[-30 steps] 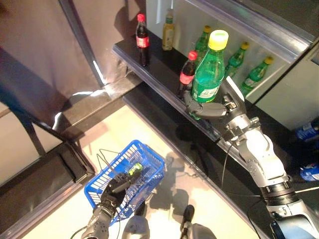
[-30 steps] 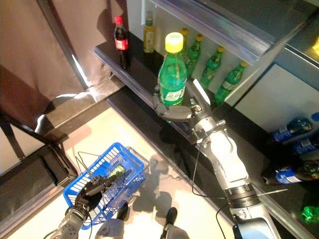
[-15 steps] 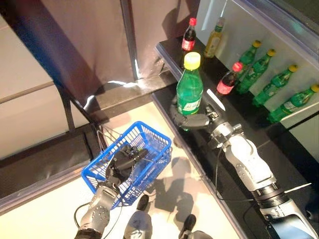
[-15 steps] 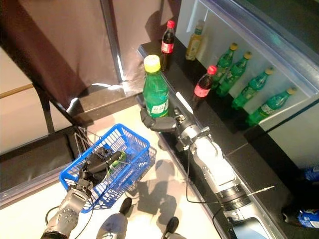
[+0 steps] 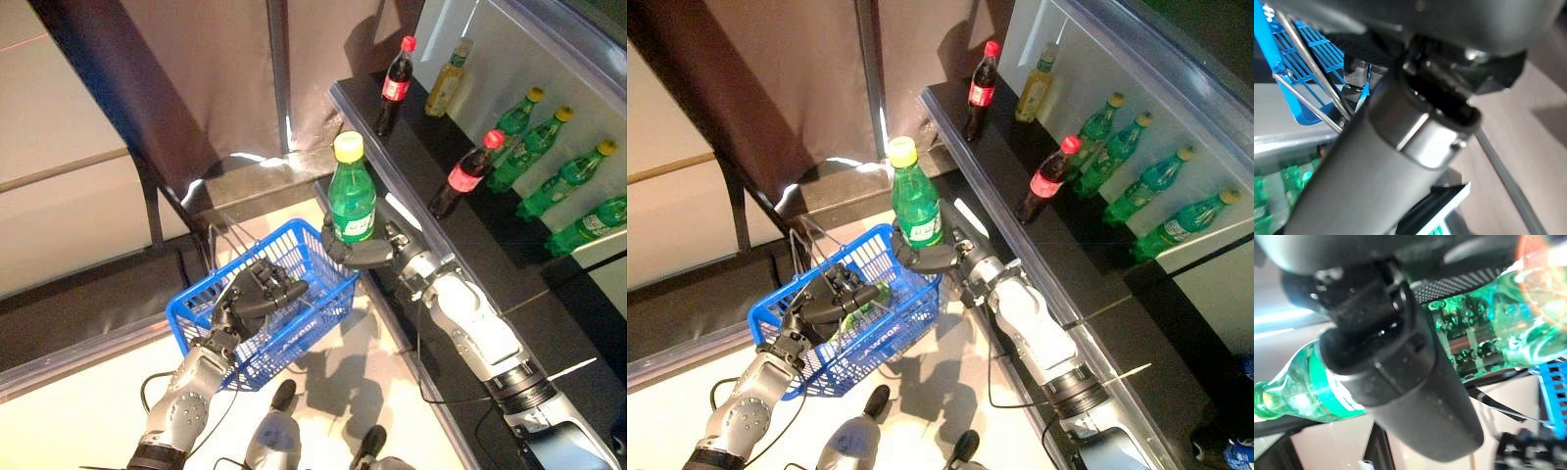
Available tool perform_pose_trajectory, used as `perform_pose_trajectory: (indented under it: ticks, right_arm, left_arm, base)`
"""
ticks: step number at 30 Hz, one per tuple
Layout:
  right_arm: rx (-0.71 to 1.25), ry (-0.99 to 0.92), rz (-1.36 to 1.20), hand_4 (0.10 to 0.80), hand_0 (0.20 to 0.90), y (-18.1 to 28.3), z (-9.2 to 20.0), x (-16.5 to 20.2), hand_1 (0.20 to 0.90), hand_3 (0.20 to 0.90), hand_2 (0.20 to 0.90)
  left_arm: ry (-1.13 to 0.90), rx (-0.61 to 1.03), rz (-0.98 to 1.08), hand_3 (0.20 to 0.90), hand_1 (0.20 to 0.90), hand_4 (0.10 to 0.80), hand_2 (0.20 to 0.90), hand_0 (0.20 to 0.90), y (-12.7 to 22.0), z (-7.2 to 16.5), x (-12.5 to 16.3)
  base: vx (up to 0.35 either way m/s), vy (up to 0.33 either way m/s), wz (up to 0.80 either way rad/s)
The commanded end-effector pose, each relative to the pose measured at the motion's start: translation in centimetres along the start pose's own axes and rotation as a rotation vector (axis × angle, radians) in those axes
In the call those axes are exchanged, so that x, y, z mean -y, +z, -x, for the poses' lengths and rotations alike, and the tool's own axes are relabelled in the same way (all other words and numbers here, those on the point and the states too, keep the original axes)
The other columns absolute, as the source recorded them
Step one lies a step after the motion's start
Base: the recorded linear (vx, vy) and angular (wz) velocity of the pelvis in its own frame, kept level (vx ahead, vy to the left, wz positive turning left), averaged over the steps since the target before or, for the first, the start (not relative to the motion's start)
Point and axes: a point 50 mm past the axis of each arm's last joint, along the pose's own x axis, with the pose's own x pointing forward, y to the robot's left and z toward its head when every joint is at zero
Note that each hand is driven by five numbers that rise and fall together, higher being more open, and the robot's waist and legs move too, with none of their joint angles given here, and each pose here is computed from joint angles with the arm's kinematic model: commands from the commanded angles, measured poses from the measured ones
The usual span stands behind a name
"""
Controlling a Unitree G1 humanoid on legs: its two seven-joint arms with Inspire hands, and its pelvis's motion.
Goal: Pick up the drink and place into the basket.
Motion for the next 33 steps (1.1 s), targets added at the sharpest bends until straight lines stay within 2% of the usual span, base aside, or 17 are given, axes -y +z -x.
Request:
perform_pose_trajectory:
  ticks: [1, 13, 20, 33]
  right_arm:
    - [0.254, 0.034, -0.023, 0.1, 0.3, 4.2, -2.0, -1.7, 0.3, 0.2, 0.3]
    - [0.203, 0.082, 0.053, 0.1, 0.3, 3.7, -3.7, -3.1, 0.3, 0.2, 0.3]
    - [0.151, 0.083, 0.129, 0.1, 0.3, 3.0, -4.5, -3.5, 0.3, 0.2, 0.3]
    - [-0.101, 0.037, 0.231, 0.1, 0.3, -2.0, -4.2, -2.7, 0.3, 0.2, 0.3]
  left_arm:
    - [-0.589, 0.347, -0.139, 0.2, 0.3, 0.1, 0.3, 0.3, 7.1, -2.5, 9.3]
    - [-0.877, 0.366, -0.191, 0.2, 0.3, 0.1, 0.3, 0.3, 8.1, -2.1, 13.7]
    - [-0.956, 0.38, -0.189, 0.2, 0.3, 0.1, 0.3, 0.3, 8.5, -1.9, 14.9]
    - [-1.062, 0.422, -0.23, 0.2, 0.3, 0.1, 0.3, 0.3, 9.5, -1.1, 16.4]
  base:
    - [0.006, -0.004, 0.09]
    - [0.001, 0.0, 0.0]
    - [0.009, 0.001, 0.03]
    - [0.0, -0.003, 0.03]
